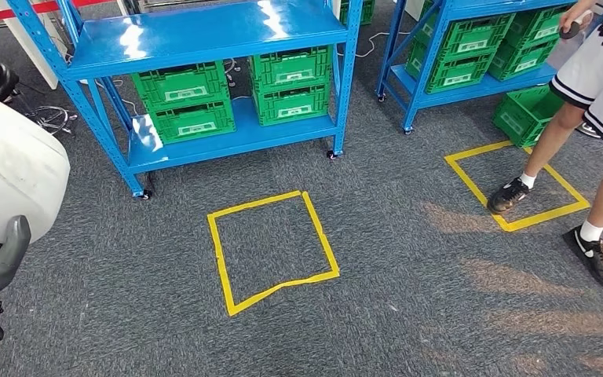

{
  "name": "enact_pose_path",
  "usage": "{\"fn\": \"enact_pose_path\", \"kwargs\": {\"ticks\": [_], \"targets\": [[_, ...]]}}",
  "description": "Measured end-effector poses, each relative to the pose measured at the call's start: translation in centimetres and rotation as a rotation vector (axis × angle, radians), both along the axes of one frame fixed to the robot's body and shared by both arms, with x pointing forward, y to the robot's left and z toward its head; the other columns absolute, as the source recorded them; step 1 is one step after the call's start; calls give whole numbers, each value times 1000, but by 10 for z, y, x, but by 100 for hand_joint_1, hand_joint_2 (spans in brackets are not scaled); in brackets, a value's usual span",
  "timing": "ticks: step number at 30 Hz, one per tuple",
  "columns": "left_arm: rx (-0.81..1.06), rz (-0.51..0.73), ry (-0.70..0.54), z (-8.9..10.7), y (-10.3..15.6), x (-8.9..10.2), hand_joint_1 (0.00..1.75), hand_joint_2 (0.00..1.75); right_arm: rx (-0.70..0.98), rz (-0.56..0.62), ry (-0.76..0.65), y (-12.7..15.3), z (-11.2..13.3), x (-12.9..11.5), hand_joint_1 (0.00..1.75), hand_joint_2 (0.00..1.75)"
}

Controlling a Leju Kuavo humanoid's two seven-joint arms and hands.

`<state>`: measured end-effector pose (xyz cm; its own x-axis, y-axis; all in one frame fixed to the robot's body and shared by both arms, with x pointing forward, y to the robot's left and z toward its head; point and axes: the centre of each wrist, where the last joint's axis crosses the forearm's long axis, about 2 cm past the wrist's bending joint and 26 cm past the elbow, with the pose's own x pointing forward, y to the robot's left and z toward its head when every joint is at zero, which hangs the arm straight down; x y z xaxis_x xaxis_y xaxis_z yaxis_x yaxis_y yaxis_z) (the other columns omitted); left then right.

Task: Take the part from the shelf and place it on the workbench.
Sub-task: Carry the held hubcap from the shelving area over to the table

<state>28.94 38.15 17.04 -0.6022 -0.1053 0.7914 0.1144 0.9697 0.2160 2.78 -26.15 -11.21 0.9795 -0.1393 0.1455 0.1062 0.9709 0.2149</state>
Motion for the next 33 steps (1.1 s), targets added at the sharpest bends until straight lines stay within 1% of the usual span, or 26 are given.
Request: {"fn": "enact_pose_path", "kwargs": {"ticks": [4,8,14,18,26,33], "targets": [[-7,12,8,-6,4,-4,175,175,-10,12,-3,-3,0,-2,0,0],[-12,20,11,-6,7,-5,175,175,-14,17,1,-6,0,-2,0,0],[3,30,26,-5,13,-13,175,175,-11,33,16,-5,0,-2,0,0],[5,32,51,-10,14,-18,175,175,-8,26,8,-5,0,-2,0,0],[13,29,48,-8,14,-17,175,175,-10,22,2,-4,0,1,0,0],[6,29,44,-7,13,-9,175,175,-10,21,15,-4,0,-3,0,0]]}}
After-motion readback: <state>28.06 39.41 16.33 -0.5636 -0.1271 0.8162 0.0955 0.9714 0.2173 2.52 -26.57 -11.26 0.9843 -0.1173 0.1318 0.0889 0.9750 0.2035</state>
